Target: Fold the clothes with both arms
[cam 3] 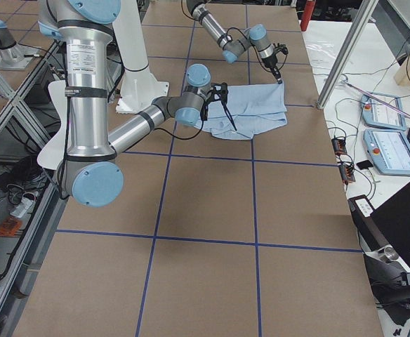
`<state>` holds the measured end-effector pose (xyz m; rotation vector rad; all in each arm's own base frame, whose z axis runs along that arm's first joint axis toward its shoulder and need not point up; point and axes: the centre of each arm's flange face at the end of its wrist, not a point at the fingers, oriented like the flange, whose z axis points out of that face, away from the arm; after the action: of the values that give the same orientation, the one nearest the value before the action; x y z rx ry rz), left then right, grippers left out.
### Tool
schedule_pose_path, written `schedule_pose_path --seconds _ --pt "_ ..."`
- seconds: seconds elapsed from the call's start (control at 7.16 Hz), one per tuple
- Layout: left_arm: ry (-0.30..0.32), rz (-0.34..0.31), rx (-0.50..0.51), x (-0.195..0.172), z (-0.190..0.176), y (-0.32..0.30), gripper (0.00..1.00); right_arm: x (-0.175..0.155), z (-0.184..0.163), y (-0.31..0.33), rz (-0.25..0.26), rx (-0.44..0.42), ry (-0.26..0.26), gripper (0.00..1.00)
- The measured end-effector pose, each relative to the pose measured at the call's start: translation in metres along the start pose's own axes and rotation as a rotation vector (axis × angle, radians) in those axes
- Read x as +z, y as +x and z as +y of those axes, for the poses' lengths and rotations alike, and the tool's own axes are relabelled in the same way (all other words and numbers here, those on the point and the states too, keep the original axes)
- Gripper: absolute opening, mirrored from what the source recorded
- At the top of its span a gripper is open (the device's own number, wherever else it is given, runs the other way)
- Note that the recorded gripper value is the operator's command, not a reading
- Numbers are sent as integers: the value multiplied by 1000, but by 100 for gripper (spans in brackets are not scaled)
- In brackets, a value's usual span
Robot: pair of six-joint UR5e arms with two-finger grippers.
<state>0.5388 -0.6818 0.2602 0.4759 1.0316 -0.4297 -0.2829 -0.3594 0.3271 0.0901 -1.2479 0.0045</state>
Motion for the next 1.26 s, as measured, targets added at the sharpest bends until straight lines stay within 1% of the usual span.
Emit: schedule_pose_path --seconds 0.28,0.42,0.56,0.7,0.84,0.98,1.12,1.26 --pt "15 6 18 -2 -10 -2 100 8 -8 -5 3 -1 9 100" --pt "16 2 35 -8 -28 -6 100 15 -11 -7 8 -1 11 100" --pt "-22 -3 53 -18 -45 -14 100 26 -11 -9 19 -5 21 100" --pt "-76 3 65 -37 -51 -30 100 43 -7 -15 45 -14 39 100" --pt "-113 12 71 -62 -45 -54 100 64 -8 -35 86 -20 56 100" --pt "-137 14 73 -94 -34 -75 100 89 -10 -70 149 -26 66 100" --pt "-154 8 72 -133 -21 -87 100 116 -8 -107 217 -47 79 100" --pt "-176 3 71 -173 -8 -93 100 147 -3 -136 284 -85 93 100"
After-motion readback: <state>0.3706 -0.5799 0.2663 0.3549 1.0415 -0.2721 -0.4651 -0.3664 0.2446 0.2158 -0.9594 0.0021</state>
